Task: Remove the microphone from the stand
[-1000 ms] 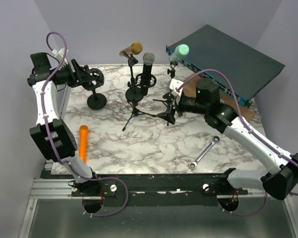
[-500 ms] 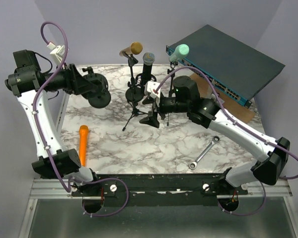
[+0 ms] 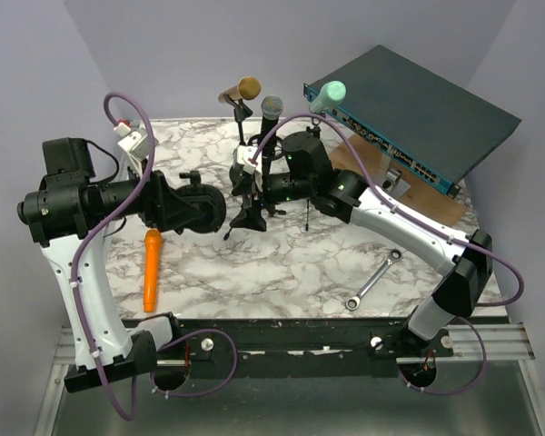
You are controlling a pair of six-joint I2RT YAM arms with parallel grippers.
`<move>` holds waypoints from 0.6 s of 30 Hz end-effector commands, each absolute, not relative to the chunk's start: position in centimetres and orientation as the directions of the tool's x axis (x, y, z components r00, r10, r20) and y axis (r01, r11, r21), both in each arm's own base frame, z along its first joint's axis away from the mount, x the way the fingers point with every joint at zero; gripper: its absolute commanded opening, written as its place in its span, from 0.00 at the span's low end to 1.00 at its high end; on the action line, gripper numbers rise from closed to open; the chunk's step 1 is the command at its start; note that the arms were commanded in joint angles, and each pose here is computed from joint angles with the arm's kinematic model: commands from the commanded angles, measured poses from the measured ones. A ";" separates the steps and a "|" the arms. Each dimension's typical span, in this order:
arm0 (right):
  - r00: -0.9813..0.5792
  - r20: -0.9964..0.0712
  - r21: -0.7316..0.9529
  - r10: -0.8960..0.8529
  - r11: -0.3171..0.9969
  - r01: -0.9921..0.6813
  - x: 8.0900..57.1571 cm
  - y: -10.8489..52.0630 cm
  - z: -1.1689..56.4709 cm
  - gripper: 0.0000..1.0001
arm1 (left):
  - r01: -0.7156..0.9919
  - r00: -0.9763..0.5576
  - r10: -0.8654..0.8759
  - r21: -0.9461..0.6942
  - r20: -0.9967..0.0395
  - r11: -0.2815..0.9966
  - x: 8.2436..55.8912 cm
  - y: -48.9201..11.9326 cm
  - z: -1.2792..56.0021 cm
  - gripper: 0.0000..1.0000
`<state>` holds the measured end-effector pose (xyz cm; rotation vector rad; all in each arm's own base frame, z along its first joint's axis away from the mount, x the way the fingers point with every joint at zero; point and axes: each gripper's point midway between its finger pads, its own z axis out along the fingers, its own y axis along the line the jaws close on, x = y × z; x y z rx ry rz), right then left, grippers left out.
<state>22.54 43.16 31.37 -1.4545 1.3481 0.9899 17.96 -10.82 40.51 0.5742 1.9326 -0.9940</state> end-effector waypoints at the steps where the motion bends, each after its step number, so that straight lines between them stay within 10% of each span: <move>1: 0.073 -0.964 -0.061 -0.256 -0.055 -0.997 22.0 44.3 30.1 0.80 | 0.756 -0.537 -0.002 -0.481 -0.844 0.444 14.9 -13.3 40.6 0.00; 18: 0.013 -0.973 0.022 -0.231 -0.147 -0.989 19.7 44.5 25.3 0.75 | 0.793 -0.566 -0.087 -0.570 -0.820 0.217 11.8 -16.3 43.2 0.00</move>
